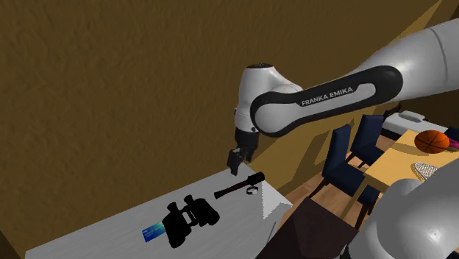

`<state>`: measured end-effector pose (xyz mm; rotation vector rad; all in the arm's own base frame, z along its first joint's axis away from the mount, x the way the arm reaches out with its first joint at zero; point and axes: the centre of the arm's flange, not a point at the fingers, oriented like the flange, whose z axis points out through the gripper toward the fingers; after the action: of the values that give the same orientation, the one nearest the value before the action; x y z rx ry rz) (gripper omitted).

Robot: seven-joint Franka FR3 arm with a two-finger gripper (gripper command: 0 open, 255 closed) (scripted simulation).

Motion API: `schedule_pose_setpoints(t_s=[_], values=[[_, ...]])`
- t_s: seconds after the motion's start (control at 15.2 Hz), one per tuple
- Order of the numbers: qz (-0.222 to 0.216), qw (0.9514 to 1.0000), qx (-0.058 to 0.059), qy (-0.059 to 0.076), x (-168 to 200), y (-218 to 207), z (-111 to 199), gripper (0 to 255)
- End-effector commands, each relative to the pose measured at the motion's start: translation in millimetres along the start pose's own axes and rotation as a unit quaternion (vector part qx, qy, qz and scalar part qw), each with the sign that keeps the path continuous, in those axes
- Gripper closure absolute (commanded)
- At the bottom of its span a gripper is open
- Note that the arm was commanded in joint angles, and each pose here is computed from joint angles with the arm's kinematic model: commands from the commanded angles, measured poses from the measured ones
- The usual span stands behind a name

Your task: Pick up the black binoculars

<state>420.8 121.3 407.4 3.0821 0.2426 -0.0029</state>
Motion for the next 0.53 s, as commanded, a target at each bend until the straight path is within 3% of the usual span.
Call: schedule_pose_setpoints(t_s=[0.0,0.46], values=[[0.003,1.0,-0.002,0.003,14.6,-7.7,24.2,0],[0.013,0.9998,-0.013,0.011,69.8,-28.4,94.5,0]])
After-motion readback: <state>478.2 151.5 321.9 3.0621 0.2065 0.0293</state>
